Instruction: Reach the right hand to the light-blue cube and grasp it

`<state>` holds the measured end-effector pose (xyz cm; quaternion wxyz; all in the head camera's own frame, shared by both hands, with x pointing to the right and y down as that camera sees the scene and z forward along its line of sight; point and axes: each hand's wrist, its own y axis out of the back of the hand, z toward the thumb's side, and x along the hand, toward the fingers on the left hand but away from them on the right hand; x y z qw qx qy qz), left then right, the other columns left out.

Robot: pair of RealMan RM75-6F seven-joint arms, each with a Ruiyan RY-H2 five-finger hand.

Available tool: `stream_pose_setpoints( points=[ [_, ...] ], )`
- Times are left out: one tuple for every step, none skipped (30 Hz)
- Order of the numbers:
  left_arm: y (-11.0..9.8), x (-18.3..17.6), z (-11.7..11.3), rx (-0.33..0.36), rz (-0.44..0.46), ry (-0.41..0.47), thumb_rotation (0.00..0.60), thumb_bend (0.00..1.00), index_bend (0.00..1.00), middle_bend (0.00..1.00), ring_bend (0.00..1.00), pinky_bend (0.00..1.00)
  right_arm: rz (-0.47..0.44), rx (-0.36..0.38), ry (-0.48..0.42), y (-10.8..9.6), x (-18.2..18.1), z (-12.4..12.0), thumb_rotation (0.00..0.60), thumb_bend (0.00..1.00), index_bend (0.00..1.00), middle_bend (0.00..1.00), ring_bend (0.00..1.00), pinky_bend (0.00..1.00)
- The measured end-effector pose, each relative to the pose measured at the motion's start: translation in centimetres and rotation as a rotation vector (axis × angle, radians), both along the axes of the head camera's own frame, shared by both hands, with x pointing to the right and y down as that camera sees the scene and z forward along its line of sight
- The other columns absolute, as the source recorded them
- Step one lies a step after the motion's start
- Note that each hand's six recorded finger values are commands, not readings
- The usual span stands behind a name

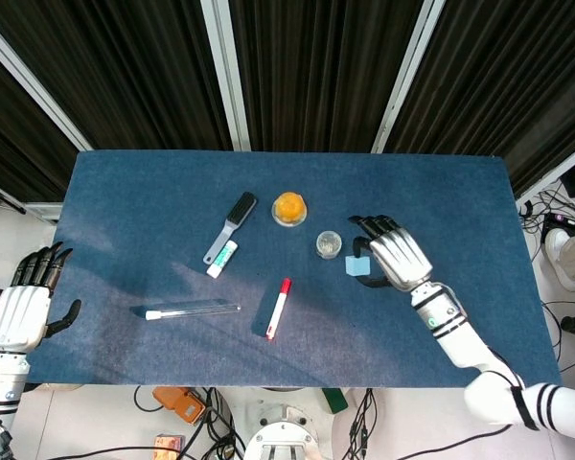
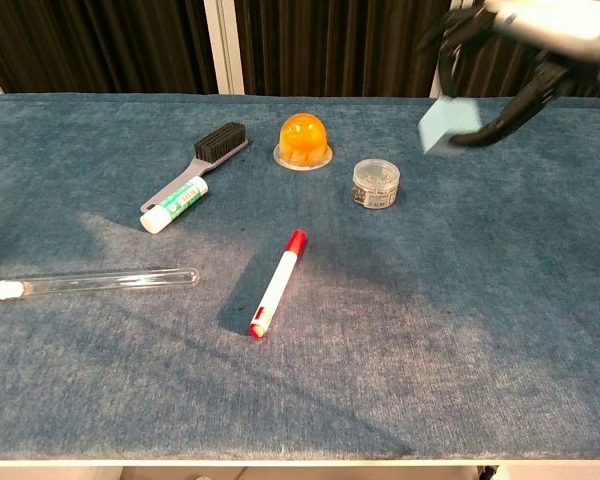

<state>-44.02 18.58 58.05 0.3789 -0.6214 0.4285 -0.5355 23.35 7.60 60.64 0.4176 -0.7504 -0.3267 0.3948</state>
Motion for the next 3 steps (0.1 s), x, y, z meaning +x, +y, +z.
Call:
stream_pose_setpoints(
  points=[
    [0.0, 0.0, 0.0, 0.000, 0.000, -0.001, 0.600, 0.33, 0.08, 0.00, 0.00, 0.08, 0.012, 0.021, -0.012, 0.0, 0.5, -0.9, 0.600, 0.32, 0.68, 0.25, 0.27, 0.26],
    [0.0, 0.0, 0.0, 0.001, 0.001, -0.001, 0.600, 0.33, 0.08, 0.00, 0.00, 0.08, 0.026, 0.048, -0.027, 0.1, 1.2, -2.1, 0.600, 0.32, 0.68, 0.25, 0.27, 0.26],
    [0.0, 0.1, 0.0, 0.001, 0.001, -0.002, 0.600, 0.33, 0.08, 0.00, 0.00, 0.08, 0.036, 0.068, -0.038, 0.1, 1.7, -2.9, 0.600, 0.32, 0.68, 0.25, 0.27, 0.26]
  ],
)
